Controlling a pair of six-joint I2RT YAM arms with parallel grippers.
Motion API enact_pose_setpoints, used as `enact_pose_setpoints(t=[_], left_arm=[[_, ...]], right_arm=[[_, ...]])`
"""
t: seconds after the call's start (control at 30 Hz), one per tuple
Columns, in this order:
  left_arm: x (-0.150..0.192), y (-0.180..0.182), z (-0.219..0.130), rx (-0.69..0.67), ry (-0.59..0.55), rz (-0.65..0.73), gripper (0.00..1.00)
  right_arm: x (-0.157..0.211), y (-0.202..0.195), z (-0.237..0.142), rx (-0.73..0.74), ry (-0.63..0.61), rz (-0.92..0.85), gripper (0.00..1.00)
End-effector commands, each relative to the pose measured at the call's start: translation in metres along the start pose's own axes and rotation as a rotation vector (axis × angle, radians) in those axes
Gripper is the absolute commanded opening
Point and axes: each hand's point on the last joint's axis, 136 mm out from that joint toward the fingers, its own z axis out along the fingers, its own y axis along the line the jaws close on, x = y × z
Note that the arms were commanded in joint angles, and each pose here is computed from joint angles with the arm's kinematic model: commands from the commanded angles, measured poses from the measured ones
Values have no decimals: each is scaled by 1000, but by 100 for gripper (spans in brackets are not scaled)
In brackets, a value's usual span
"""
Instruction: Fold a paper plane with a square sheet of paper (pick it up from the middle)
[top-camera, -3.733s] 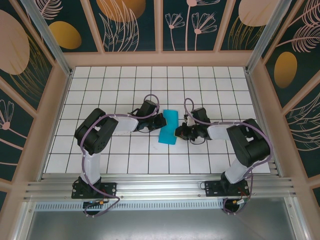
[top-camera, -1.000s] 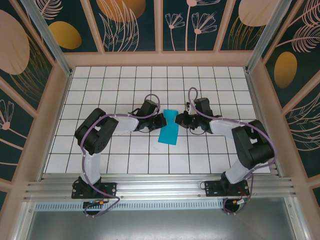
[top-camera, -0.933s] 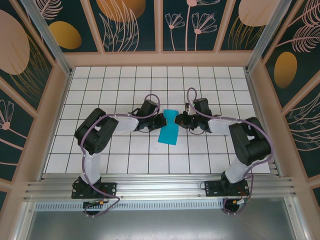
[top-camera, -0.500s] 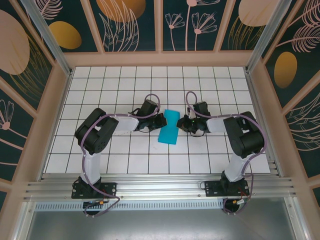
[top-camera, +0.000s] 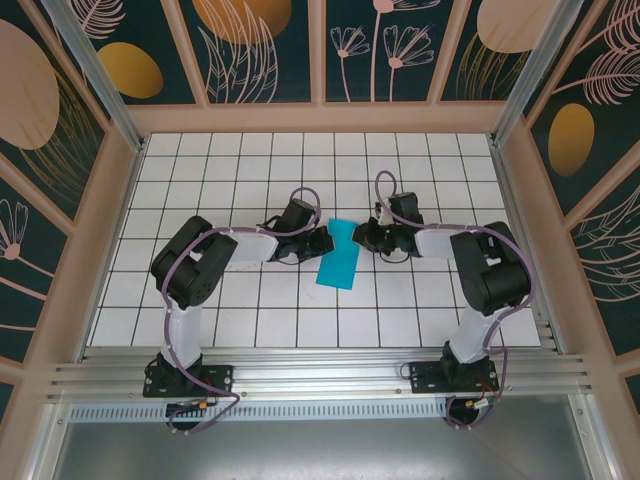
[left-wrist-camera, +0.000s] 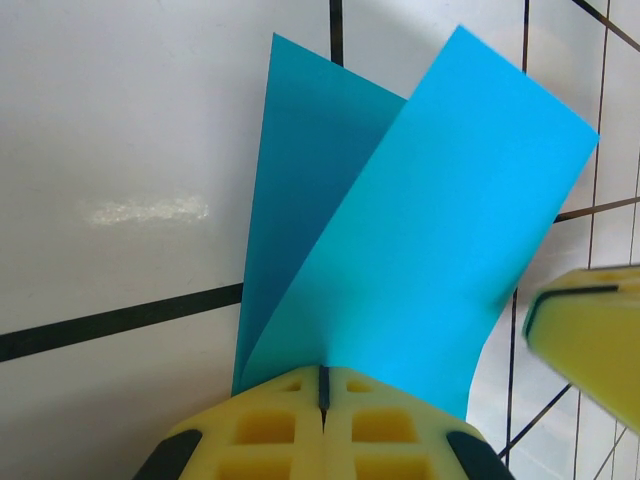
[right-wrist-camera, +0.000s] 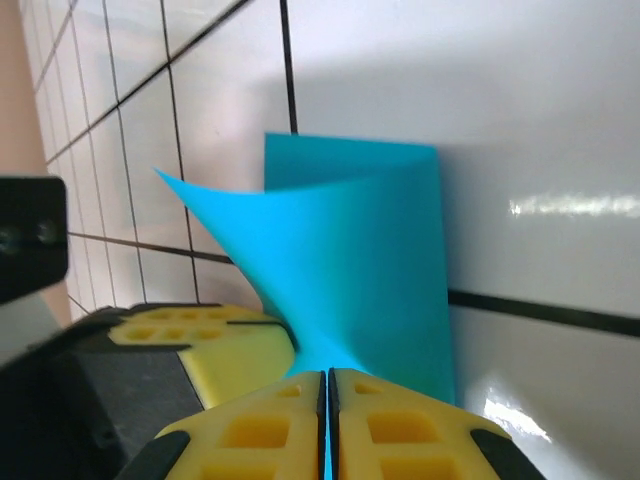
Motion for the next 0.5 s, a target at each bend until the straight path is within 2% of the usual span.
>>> enact_pose_setpoints(t=[0.0, 0.23, 0.47], left_arm=[[30, 59, 15, -192, 81, -37, 0], [29, 58, 14, -188, 77, -37, 0], [29, 58, 13, -190, 74, -37, 0]], right_arm=[[-5, -13, 8, 8, 4, 16, 12], [3, -40, 14, 92, 21, 57, 13], [-15, -6, 5, 18, -1, 11, 13]])
